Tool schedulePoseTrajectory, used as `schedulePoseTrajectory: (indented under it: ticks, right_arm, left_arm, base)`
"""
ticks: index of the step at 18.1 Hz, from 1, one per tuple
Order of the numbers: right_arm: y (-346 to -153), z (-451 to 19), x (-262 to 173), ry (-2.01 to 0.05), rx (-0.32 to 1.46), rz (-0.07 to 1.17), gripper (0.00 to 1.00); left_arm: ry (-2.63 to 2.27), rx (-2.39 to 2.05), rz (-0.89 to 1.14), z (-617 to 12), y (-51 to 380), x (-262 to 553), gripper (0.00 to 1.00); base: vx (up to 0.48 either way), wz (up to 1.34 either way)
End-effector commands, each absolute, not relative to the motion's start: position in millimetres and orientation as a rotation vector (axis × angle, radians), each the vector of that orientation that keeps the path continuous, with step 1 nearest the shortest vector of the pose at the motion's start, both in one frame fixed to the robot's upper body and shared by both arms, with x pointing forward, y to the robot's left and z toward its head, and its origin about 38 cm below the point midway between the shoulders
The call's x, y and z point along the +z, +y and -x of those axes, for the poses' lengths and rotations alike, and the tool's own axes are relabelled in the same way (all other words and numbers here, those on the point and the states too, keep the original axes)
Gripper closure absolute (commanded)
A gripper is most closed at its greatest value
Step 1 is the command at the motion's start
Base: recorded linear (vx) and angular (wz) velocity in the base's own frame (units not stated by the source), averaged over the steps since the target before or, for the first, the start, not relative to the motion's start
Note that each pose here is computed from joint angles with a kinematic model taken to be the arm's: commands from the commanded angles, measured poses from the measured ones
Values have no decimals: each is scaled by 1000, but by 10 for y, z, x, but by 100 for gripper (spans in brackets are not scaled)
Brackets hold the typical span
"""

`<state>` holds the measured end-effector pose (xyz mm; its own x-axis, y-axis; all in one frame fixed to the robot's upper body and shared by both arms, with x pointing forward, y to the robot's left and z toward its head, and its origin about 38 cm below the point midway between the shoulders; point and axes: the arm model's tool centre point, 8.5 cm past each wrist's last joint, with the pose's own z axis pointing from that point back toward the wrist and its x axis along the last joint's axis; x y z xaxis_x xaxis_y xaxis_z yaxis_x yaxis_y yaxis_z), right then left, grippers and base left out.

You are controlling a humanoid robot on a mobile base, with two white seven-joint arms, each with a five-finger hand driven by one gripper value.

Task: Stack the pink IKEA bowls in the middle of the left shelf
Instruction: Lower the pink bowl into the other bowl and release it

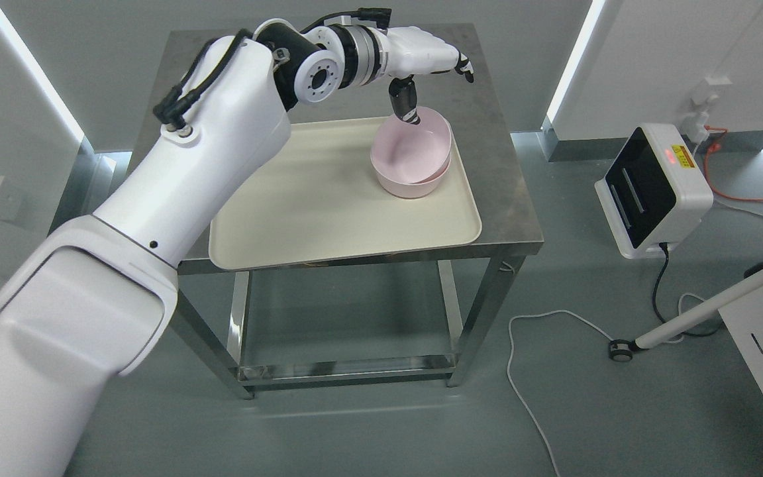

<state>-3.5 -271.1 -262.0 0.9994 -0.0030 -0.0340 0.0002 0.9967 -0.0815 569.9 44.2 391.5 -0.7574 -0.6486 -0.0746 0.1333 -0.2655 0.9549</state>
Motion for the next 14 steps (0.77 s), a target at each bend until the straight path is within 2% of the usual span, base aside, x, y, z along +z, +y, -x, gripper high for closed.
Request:
schedulePoseTrajectory:
  ticks: [1, 4, 9, 11, 14]
  right_arm:
    - [-2825, 106, -2614, 29, -12, 99, 0]
    - [-2825, 108, -2614, 30, -12, 99, 0]
    - [-2825, 108, -2614, 30, -12, 99, 0]
    - [-2825, 108, -2614, 30, -13, 99, 0]
    - [-2825, 108, -2614, 30, -13, 99, 0]
  left_arm:
    - [-1848, -1750, -594, -5459, 1617, 4132, 19]
    - [-1873, -1690, -554, -5289, 1733, 3728, 19]
    - [-1918, -1593, -561, -5218, 1916, 3696, 19]
    - [-1889, -1637, -535, -5117, 1858, 3467, 19]
    - [-1812, -1800, -479, -4957, 1532, 3128, 21]
  base:
    - [1, 12]
    - [0, 4]
    - [0, 0]
    - [0, 0]
    - [0, 0]
